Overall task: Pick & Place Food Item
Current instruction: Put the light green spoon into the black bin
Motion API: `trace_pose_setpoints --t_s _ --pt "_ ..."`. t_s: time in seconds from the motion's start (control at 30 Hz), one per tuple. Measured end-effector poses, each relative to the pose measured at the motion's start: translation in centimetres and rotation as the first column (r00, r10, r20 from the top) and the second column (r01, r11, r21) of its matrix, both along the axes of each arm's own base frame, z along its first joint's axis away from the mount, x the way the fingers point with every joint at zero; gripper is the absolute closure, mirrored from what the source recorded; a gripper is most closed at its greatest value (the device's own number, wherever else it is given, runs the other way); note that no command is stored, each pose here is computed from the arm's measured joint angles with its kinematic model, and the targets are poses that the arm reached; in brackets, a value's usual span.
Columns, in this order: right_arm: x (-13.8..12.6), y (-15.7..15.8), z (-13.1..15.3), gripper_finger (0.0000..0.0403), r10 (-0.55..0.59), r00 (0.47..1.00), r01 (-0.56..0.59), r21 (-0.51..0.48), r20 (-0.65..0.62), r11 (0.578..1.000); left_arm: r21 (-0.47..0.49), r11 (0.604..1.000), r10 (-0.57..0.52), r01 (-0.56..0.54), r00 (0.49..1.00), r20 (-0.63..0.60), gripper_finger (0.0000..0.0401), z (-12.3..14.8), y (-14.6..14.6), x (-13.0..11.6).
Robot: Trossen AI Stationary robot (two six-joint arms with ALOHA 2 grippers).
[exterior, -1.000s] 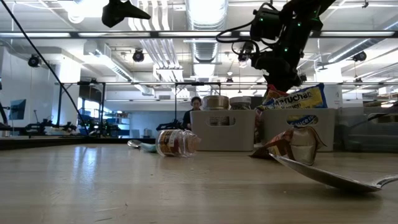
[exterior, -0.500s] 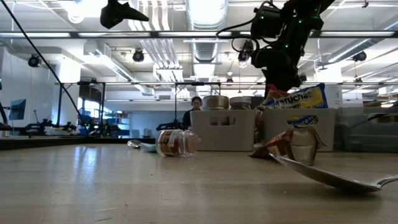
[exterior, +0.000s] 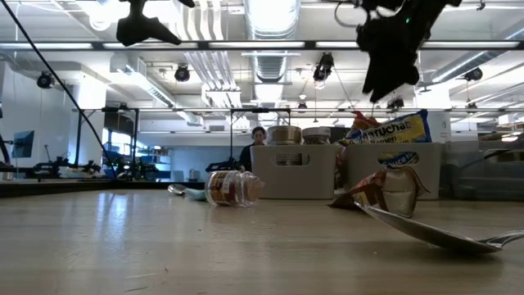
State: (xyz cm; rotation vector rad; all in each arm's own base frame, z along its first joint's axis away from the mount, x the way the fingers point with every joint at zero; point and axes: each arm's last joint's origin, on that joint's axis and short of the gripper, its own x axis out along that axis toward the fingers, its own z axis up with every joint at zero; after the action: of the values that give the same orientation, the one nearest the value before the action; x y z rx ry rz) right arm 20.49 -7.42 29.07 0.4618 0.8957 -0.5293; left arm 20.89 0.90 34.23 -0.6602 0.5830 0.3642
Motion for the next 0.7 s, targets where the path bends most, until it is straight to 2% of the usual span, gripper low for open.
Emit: trace_pose_setpoints --t_s 0.23,0.37,0.43,0.47,0.53,0.6,0.7 --pt "-1.8 1.2 4.7 0.0188 0.018 0.979 -0.014 -0.022 0.204 1.000 -0.042 0.998 0.033 -0.040 0.989 -0.145 0.0070 -1.7 0.0 0.5" --pt "-2.0 1.7 6.3 0.0188 0.045 0.966 -0.036 -0.042 0.255 0.998 -0.049 0.997 0.043 -0.057 0.967 -0.252 0.0070 -3.4 0.1 1.7" --pt "-1.8 1.8 6.5 0.0188 0.061 0.965 -0.049 -0.050 0.257 0.998 -0.103 0.983 0.110 -0.150 0.942 -0.318 0.0070 -4.5 0.2 2.4" --pt "-1.7 1.8 6.5 0.0188 0.070 0.965 -0.059 -0.054 0.253 0.997 -0.160 0.953 0.185 -0.256 0.914 -0.361 0.0070 -5.1 0.5 2.6" --pt "-1.4 2.0 6.4 0.0188 0.084 0.966 -0.073 -0.055 0.243 0.996 -0.253 0.854 0.311 -0.454 0.836 -0.452 0.0070 -6.3 1.1 2.9" --pt "-1.2 2.2 6.2 0.0188 0.094 0.968 -0.085 -0.051 0.234 0.995 -0.285 0.793 0.354 -0.539 0.787 -0.505 0.0070 -7.4 1.6 3.6" --pt "-0.9 2.5 6.0 0.0188 0.109 0.969 -0.101 -0.045 0.223 0.994 -0.295 0.752 0.387 -0.589 0.758 -0.525 0.0070 -8.8 2.7 5.1"
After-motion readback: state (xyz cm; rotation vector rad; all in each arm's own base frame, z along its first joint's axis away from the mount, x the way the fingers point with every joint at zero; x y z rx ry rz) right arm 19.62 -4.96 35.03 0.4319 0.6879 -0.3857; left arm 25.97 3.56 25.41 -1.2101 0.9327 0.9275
